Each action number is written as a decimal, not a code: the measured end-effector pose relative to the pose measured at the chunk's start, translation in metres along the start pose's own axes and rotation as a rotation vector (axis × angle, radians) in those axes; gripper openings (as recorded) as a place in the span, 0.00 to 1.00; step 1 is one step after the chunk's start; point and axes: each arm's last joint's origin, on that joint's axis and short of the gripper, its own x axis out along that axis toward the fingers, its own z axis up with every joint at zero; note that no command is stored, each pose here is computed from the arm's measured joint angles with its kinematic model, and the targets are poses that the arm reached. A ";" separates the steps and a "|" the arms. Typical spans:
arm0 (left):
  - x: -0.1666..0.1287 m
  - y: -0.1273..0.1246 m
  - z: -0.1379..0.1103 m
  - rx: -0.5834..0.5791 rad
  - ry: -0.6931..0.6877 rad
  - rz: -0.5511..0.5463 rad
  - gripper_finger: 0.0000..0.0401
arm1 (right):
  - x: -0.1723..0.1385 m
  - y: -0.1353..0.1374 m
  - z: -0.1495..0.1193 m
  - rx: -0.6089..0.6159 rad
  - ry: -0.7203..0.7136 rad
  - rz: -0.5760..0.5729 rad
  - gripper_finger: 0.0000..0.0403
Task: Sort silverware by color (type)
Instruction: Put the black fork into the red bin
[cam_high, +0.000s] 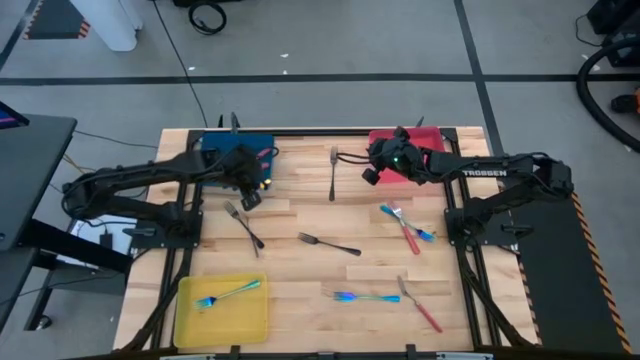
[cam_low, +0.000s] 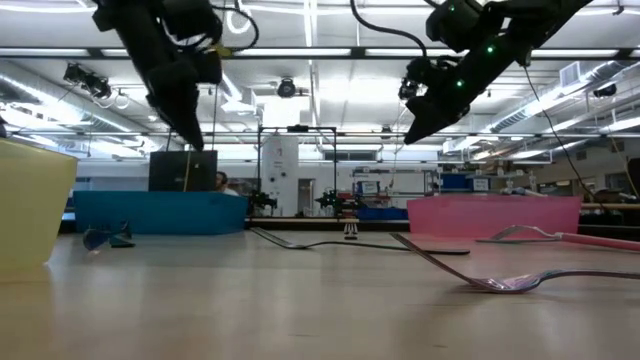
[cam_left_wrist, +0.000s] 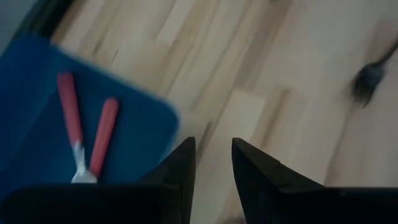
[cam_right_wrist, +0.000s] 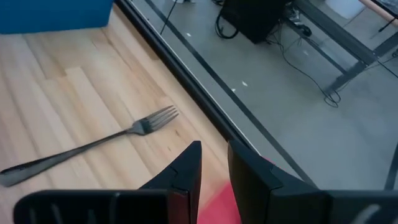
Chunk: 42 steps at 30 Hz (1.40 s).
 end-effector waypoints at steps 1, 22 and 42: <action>-0.001 -0.003 0.002 0.009 -0.028 -0.008 0.26 | 0.000 0.000 0.000 -0.003 0.005 0.000 0.22; -0.004 -0.017 0.019 0.209 -0.219 -0.036 0.26 | -0.024 0.026 -0.046 0.375 0.583 0.370 0.22; -0.004 -0.017 0.020 0.275 -0.225 -0.028 0.26 | -0.040 0.034 -0.061 0.478 0.777 0.272 0.22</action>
